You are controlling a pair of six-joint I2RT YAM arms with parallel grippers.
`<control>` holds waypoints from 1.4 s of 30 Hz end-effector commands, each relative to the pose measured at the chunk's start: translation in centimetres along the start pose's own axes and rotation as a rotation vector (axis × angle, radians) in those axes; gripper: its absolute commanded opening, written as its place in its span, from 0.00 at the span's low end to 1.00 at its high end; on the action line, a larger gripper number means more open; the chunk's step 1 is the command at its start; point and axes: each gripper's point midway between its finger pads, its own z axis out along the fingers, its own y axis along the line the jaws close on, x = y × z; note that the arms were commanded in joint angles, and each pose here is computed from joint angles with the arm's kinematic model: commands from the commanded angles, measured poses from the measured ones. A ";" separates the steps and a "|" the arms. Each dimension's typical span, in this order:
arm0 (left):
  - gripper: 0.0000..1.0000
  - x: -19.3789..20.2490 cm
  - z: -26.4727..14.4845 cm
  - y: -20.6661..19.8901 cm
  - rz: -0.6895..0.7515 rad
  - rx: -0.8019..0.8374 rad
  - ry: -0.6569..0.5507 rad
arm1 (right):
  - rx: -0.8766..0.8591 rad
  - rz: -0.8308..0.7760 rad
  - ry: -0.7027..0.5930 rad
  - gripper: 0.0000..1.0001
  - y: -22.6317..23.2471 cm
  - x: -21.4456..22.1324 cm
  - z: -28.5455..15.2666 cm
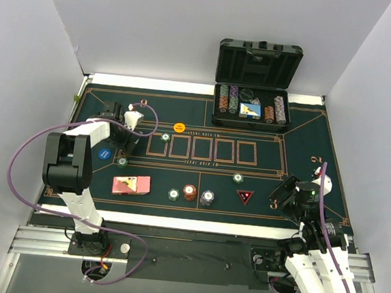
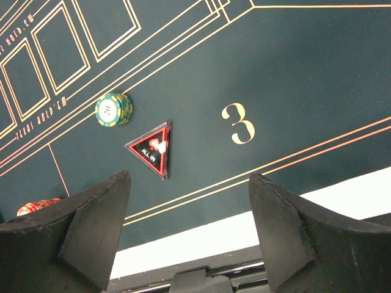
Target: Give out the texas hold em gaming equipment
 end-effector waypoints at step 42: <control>0.96 0.8 -7.9 -32.2 0.683 0.524 0.037 | -0.004 -0.010 -0.012 0.73 0.0 -0.2 0.1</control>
